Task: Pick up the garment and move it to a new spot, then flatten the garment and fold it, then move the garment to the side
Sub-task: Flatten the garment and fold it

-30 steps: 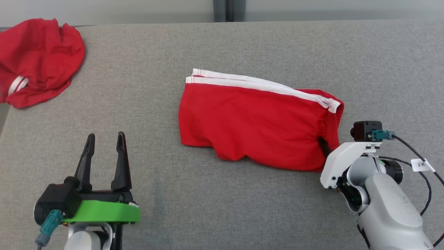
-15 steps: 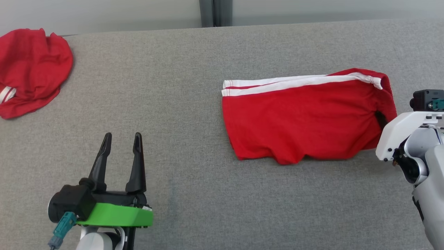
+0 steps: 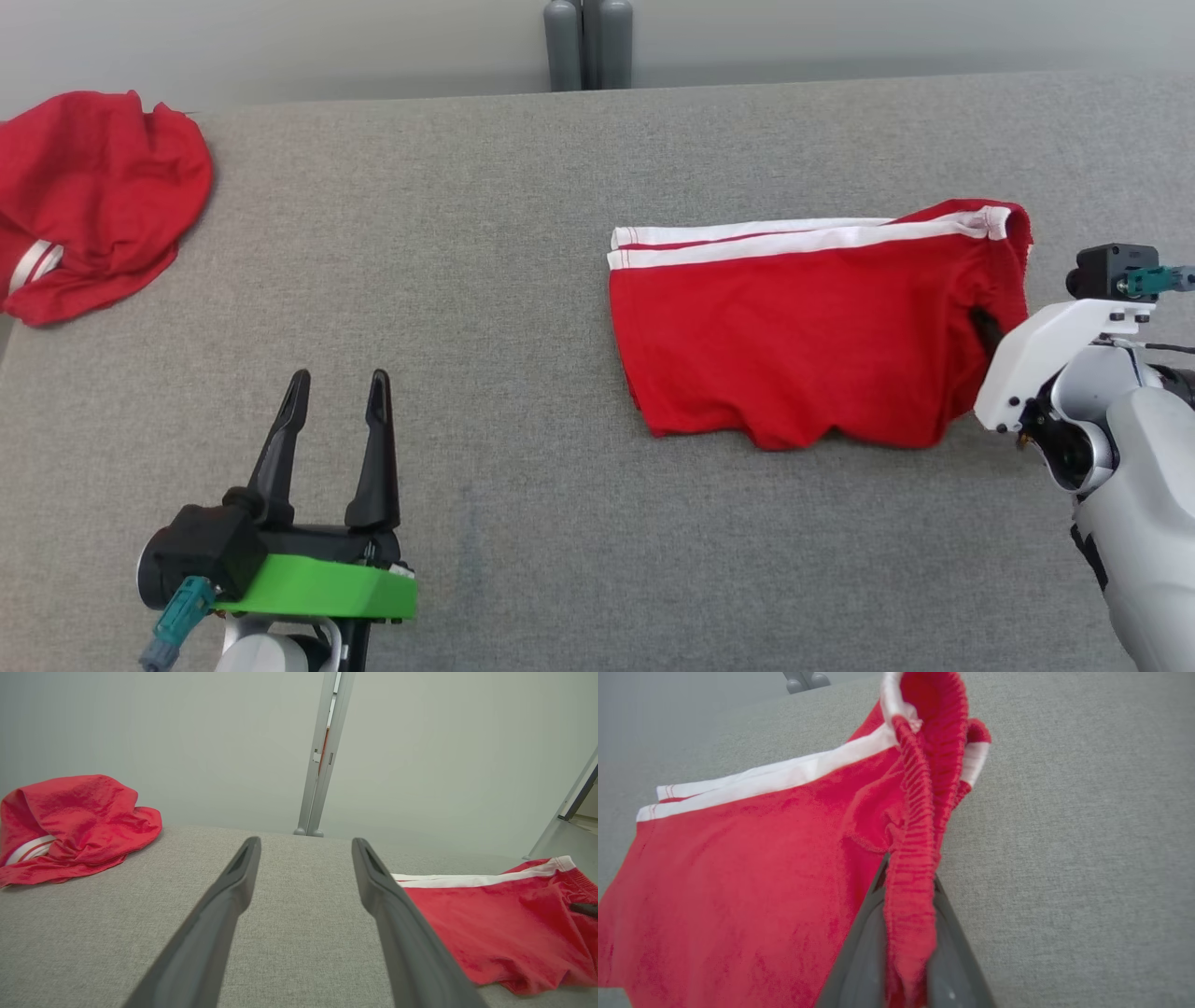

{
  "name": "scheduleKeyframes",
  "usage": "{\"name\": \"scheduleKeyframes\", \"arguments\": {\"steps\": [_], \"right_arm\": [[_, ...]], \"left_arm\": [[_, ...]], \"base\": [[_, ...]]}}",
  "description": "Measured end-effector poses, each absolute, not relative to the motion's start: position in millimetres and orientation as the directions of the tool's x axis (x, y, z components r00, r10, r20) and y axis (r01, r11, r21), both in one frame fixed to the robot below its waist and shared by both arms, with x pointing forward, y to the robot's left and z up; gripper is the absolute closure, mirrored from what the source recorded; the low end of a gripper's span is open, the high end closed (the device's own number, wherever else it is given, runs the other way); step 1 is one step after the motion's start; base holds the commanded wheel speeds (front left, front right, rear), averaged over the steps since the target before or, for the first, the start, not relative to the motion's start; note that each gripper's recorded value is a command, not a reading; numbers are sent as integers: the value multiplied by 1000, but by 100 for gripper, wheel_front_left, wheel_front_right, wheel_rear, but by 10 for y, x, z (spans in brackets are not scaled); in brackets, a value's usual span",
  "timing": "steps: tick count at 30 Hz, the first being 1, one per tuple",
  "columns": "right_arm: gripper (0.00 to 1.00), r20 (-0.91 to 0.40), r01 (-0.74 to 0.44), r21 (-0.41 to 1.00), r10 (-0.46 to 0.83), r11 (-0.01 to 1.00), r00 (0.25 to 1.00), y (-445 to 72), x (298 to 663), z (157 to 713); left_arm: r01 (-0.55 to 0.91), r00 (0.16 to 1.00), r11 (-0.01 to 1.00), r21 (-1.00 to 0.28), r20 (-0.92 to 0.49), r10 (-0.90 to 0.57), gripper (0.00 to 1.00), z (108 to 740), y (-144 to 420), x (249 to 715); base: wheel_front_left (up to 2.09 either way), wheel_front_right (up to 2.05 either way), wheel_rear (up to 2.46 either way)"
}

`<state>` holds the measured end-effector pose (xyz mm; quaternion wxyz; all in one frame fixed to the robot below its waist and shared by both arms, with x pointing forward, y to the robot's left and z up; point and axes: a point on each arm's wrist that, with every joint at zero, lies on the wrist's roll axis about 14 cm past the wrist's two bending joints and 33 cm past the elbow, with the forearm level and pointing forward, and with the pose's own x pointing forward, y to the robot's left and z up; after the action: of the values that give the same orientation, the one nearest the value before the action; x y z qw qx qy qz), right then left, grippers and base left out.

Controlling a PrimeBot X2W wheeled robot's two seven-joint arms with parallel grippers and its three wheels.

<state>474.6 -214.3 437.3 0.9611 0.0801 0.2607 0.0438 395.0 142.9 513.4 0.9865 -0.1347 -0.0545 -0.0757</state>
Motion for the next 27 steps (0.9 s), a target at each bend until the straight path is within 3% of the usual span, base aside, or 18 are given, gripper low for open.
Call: {"name": "scheduleKeyframes", "arguments": {"steps": [7,13,19,27], "right_arm": [[100,-409,-165,268,267,949,873,-1683,4804,4695],[100,-374,-291,325,405,900,835,-1163,4779,4850],[100,-389,-384,348,504,855,771,-691,4741,4822],[100,-454,-410,352,537,841,711,-373,4772,4565]], "left_arm": [[163,982,952,-259,135,-132,0,5165,1421,3928],[161,982,951,-265,139,-128,0,5182,1422,3913],[155,983,949,-274,137,-121,0,5180,1438,3894],[121,988,949,-290,132,-85,0,5175,1531,3876]], "base": [[0,0,0],[0,0,0],[0,0,0],[0,0,0]]}}
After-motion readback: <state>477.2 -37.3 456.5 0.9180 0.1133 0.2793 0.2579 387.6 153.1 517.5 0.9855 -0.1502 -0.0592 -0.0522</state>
